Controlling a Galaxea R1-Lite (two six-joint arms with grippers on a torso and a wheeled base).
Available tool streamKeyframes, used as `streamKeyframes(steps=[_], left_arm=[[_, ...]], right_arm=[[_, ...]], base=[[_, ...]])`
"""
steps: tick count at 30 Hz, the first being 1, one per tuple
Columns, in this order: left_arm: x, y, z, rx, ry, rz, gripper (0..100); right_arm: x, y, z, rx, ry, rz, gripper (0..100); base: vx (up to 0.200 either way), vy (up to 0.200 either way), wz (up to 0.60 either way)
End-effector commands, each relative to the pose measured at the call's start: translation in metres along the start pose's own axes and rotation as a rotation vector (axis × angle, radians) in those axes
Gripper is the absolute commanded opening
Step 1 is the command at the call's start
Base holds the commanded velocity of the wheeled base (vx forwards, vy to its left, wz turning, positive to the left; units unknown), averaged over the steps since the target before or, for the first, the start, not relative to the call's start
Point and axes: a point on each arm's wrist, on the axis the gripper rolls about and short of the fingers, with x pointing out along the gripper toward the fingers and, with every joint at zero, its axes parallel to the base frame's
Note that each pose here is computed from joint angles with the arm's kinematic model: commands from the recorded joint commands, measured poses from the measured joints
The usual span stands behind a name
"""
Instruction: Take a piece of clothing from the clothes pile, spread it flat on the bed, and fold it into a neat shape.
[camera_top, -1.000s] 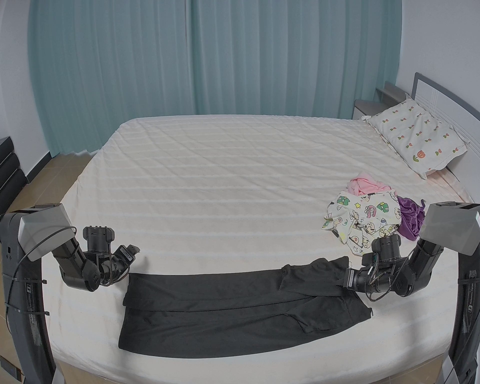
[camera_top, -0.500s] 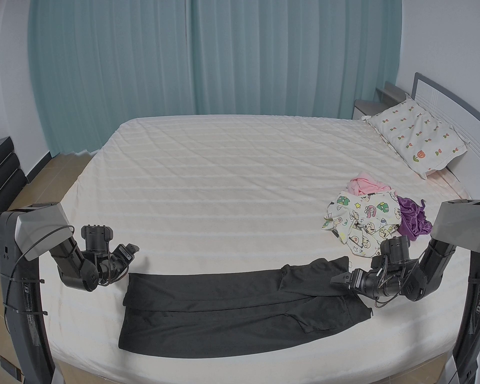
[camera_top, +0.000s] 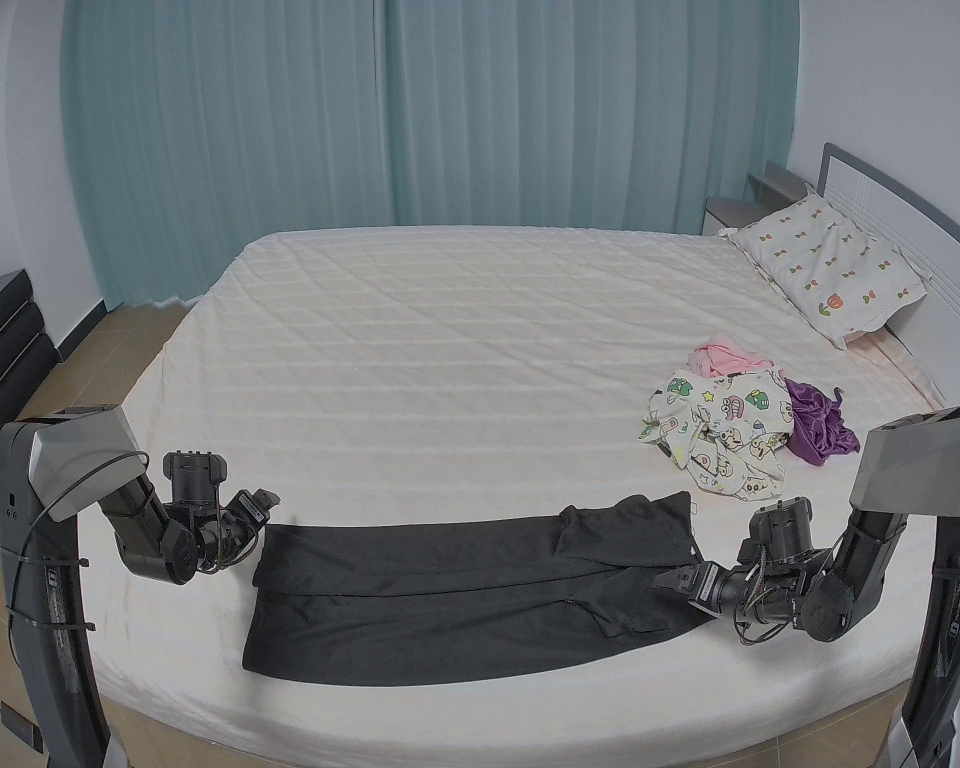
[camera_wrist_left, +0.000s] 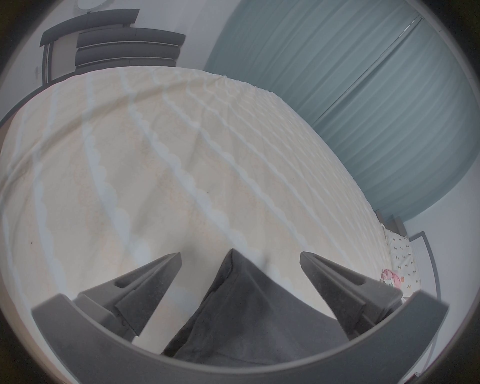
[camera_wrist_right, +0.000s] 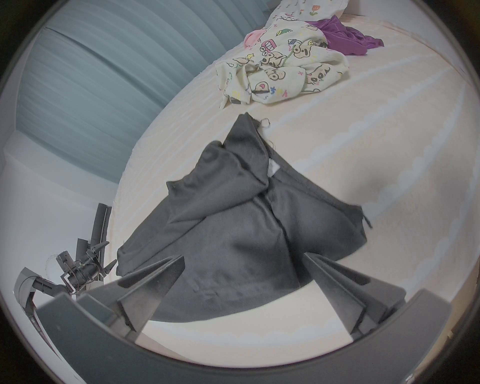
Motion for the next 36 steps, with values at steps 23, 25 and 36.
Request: streamKeyframes(steps=[23, 25, 36], left_arm=[[0.002, -0.001, 0.001, -0.001, -0.004, -0.003, 100], [0.002, -0.001, 0.001, -0.001, -0.004, -0.003, 100], [0.001, -0.001, 0.001, -0.001, -0.004, -0.003, 100]], right_arm=[[0.027, -0.008, -0.008, -0.089, -0.049, -0.016, 0], [0.025, -0.010, -0.009, -0.096, -0.047, -0.022, 0], [0.009, -0.019, -0.005, -0.077, -0.054, -0.041, 0]], base=[[0.000, 0.000, 0.00], [0.000, 0.000, 0.00], [0.000, 0.000, 0.00]])
